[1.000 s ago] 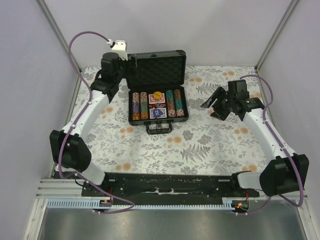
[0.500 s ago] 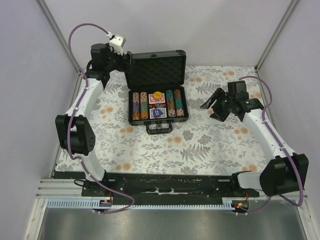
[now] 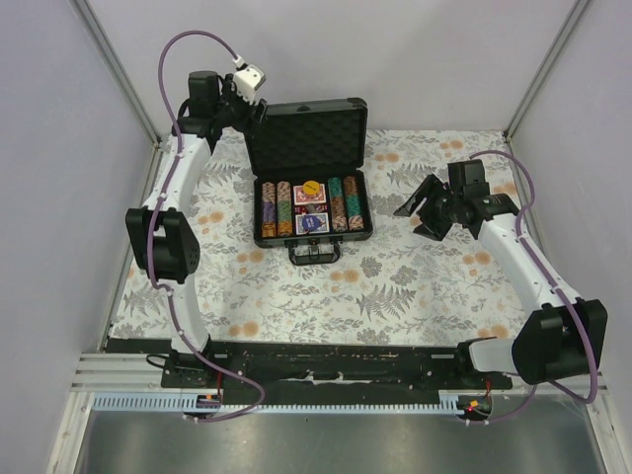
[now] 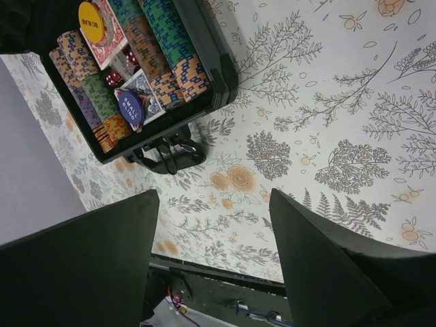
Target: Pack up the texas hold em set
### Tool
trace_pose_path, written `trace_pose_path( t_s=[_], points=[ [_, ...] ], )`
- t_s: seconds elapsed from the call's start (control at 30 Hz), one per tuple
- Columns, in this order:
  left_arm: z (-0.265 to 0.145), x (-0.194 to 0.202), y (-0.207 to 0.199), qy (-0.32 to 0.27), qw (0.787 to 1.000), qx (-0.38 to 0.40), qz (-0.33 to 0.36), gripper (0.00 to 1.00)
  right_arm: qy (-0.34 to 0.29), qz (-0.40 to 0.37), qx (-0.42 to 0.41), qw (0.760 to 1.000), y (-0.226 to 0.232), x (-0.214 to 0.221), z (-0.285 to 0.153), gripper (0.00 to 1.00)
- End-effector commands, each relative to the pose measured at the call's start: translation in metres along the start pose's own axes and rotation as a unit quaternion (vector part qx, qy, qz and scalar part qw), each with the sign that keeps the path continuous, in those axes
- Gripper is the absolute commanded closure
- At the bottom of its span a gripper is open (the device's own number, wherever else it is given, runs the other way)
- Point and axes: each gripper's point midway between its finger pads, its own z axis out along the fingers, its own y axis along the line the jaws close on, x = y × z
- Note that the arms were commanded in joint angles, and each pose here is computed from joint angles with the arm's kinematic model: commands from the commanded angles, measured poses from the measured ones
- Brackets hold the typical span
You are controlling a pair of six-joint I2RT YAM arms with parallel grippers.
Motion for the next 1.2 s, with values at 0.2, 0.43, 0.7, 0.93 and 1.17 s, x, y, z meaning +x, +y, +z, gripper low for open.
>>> trace_pose_path(
  t_s=[0.2,0.43,0.7,0.93,1.17],
  points=[
    [0.0,0.024,-0.017,0.052,0.997,0.051,0.01,0.39,0.003,-0.015,-0.008,1.0,0.0,0.001,0.003,0.26],
    [-0.005,0.037,-0.049,0.066,0.996,0.046,-0.048,0.46,0.005,-0.01,-0.012,1.0,0.001,0.004,0.001,0.26],
    [-0.028,0.048,-0.085,0.057,0.995,-0.024,-0.084,0.46,0.007,-0.007,-0.027,1.0,0.006,0.007,-0.006,0.27],
    [-0.062,0.087,-0.103,0.085,0.979,-0.112,-0.147,0.46,0.022,-0.002,-0.026,0.999,-0.005,0.023,-0.007,0.27],
    [-0.089,0.12,-0.134,0.095,0.949,-0.204,-0.219,0.48,0.024,0.004,-0.027,0.999,-0.016,0.035,-0.008,0.27]
  ],
)
